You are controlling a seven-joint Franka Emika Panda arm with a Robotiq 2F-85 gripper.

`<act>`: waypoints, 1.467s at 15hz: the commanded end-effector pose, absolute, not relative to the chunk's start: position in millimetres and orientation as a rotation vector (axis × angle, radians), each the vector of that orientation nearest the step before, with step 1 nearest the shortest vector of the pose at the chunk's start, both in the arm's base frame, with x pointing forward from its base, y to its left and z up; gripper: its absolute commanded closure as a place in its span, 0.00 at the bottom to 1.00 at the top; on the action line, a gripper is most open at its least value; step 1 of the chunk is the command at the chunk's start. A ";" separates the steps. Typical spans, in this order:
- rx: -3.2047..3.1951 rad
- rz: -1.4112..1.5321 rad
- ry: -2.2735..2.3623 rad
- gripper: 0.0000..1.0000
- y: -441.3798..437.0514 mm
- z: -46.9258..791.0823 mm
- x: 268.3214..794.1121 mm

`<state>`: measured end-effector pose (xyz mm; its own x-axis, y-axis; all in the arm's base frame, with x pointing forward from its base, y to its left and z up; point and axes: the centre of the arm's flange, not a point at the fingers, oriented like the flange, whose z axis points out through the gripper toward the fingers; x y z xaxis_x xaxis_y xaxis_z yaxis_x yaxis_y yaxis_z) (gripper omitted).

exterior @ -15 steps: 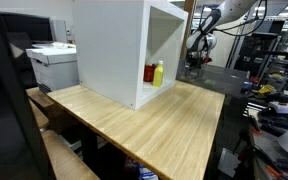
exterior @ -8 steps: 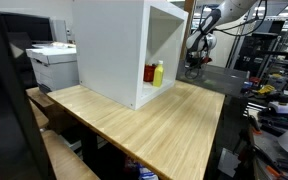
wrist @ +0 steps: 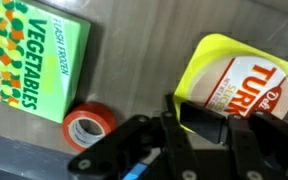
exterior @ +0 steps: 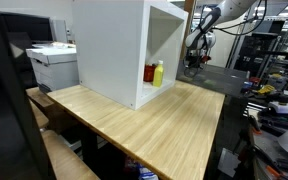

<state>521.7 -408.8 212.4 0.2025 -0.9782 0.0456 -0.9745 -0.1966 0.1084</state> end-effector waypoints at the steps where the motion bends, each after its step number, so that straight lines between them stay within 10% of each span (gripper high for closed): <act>1: 2.378 -0.030 -1.924 0.56 -406.4 219.3 524.0; 10: 2.388 -0.028 -1.927 0.02 -404.4 220.2 528.4; 22: 2.410 0.003 -1.967 0.00 -399.2 228.8 540.2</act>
<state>540.9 -397.5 220.1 0.2045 -0.9782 0.0372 -0.9776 -0.2021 0.0590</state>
